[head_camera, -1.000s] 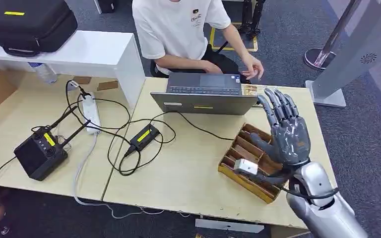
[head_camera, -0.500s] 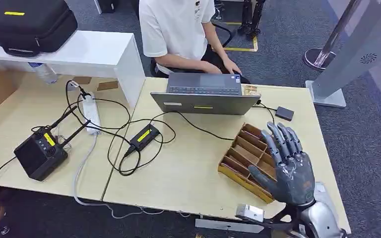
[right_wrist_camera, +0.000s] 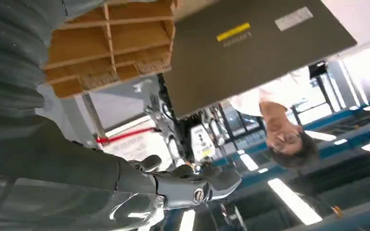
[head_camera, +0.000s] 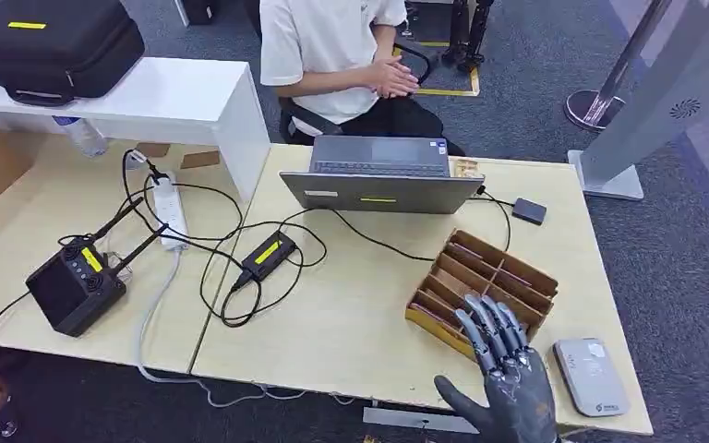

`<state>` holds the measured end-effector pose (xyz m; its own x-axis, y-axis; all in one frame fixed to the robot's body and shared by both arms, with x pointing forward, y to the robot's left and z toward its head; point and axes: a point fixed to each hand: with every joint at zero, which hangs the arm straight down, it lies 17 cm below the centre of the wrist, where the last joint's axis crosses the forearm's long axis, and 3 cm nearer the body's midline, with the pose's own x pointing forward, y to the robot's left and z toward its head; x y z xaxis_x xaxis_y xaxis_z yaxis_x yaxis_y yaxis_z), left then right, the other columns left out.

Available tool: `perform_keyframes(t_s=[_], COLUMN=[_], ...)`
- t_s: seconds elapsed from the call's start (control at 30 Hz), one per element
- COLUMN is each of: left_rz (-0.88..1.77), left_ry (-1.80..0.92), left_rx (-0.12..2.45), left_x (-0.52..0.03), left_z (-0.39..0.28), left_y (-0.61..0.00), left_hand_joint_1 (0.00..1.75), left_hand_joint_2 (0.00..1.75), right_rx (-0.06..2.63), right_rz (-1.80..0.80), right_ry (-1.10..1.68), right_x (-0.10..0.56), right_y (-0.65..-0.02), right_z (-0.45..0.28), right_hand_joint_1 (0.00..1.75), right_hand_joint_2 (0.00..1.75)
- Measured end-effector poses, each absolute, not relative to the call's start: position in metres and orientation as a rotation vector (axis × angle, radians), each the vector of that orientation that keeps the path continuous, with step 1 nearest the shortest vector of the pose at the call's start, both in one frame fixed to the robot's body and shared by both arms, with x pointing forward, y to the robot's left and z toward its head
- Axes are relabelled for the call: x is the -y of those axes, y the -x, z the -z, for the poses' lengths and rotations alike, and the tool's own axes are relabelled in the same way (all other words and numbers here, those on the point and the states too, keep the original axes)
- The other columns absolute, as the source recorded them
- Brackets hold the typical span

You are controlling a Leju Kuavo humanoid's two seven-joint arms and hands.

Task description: Pass the card to the sensor for recognition and then transmit it.

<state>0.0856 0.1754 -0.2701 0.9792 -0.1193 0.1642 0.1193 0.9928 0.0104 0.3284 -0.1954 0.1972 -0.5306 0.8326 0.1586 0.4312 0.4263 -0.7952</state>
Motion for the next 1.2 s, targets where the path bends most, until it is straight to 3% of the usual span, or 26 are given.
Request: perform_keyframes(t_s=[0.43, 1.2], left_rz=[0.140, 0.160], left_ry=[-0.002, -0.003], left_rx=[0.165, 0.163], left_x=[-0.175, -0.175], left_z=[0.270, 0.270], left_y=[-0.086, -0.086], left_hand_joint_1=[0.00, 0.00], left_hand_joint_2=[1.75, 1.75], right_rx=[1.933, 1.803], right_rz=[-1.021, -1.027], right_ry=[1.115, 1.131], right_x=[0.199, 0.214], right_y=[-0.339, -0.355], right_z=[-0.134, -0.099], right_hand_joint_1=[0.00, 0.00], right_hand_joint_2=[1.75, 1.75])
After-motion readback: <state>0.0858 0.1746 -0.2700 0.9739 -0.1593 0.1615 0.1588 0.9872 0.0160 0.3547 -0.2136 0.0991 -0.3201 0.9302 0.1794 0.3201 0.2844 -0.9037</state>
